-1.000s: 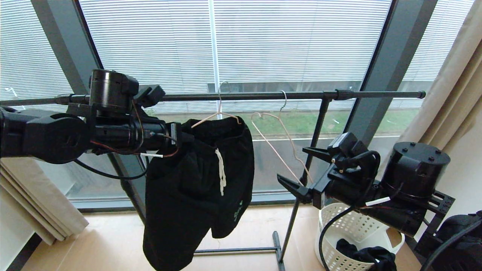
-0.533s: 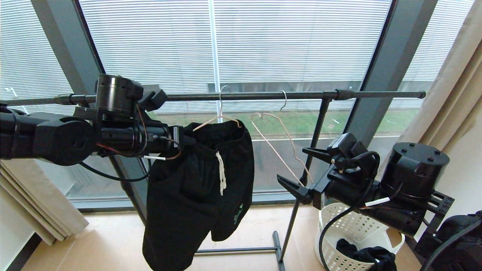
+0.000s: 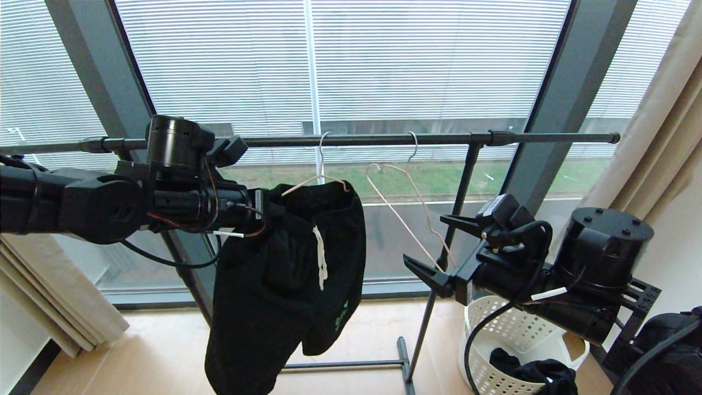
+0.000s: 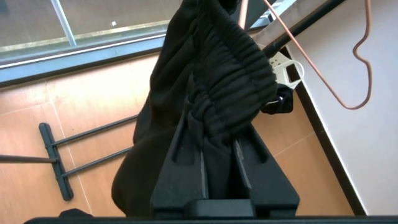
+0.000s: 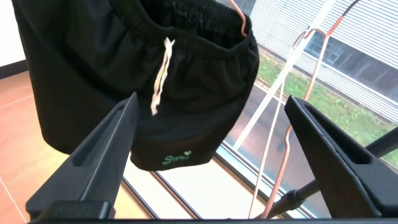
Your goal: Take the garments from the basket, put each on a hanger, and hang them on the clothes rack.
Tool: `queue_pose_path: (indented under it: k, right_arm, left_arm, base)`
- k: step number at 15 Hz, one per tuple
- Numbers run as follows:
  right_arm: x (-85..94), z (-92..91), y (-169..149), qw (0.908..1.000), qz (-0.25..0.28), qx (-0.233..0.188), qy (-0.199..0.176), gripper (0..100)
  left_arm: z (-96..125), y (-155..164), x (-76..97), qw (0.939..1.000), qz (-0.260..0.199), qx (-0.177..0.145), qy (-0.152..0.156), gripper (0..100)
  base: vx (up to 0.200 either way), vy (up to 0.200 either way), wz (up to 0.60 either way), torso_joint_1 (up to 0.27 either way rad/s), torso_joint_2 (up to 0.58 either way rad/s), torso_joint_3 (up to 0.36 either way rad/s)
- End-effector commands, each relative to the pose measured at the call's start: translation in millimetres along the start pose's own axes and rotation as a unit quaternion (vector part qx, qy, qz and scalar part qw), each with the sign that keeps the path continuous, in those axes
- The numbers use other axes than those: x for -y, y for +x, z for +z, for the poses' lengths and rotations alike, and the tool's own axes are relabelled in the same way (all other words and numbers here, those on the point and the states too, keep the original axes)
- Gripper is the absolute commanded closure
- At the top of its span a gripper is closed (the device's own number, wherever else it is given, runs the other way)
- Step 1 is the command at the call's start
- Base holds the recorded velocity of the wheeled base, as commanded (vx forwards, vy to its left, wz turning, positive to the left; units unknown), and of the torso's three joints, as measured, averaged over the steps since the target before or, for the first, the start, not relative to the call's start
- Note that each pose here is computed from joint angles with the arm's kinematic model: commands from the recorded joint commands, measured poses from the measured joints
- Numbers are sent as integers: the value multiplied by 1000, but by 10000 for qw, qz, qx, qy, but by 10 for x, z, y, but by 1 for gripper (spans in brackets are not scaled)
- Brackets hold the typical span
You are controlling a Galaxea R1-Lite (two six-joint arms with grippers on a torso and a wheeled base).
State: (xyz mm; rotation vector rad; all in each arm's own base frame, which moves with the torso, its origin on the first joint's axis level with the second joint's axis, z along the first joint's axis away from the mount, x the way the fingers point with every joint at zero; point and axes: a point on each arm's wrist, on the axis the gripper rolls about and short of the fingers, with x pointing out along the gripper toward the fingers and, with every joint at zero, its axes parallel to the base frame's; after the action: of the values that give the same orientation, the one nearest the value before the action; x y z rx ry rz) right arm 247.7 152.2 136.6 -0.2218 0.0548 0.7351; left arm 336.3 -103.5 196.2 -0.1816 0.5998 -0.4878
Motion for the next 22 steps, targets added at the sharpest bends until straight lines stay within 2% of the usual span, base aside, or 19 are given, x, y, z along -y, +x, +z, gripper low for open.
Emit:
queue_pose_path:
  k: [1, 4, 9, 10, 11, 14, 17, 18, 20, 22]
  right_arm:
    - [-2, -6, 4, 10000, 5, -10, -8, 0]
    - [-3, -21, 15, 10000, 10, -32, -11, 0]
    - [-7, -3, -25, 10000, 4, -2, -17, 0]
    - [-4, 104, -187, 9998, -106, 144, -46, 0]
    - [-12, 131, -274, 9996, -198, 171, -52, 0]
    - [-120, 86, -887, 9976, -687, 76, -43, 0]
    - [-202, 67, -1407, 9935, -1139, -35, -31, 0]
    - [-265, 16, -1739, 9897, -1398, -317, -13, 0]
    - [-358, -89, -2168, 9840, -1613, -754, -7, 0]
    - [-466, -252, -2545, 9822, -1588, -1006, 9, 0]
  left_arm:
    - [-20, 4, 4, 10000, -1, -36, -5, 0]
    - [-29, -9, 5, 10000, 18, -54, -11, 0]
    - [-72, -233, 61, 10000, 7, 4, -2, 0]
    - [-120, -478, 111, 9999, 7, 111, 19, 0]
    - [-160, -569, 125, 9999, 10, 128, 20, 0]
    - [-539, -1188, 242, 9995, 93, 291, 76, 0]
    - [-967, -1599, 320, 9985, 299, 429, 157, 0]
    - [-1287, -1799, 327, 9977, 462, 480, 160, 0]
    - [-1714, -1999, 280, 9955, 813, 447, 174, 0]
    - [-2023, -2293, 259, 9952, 800, 567, 38, 0]
  base:
    - [0, 0, 0, 0, 0, 0]
    - [0, 0, 0, 0, 0, 0]
    - [0, 0, 0, 0, 0, 0]
    - [0, 0, 0, 0, 0, 0]
    - [0, 0, 0, 0, 0, 0]
    - [0, 0, 0, 0, 0, 0]
    - [0, 0, 0, 0, 0, 0]
    - [0, 0, 0, 0, 0, 0]
    - [0, 0, 0, 0, 0, 0]
    - [0, 0, 0, 0, 0, 0]
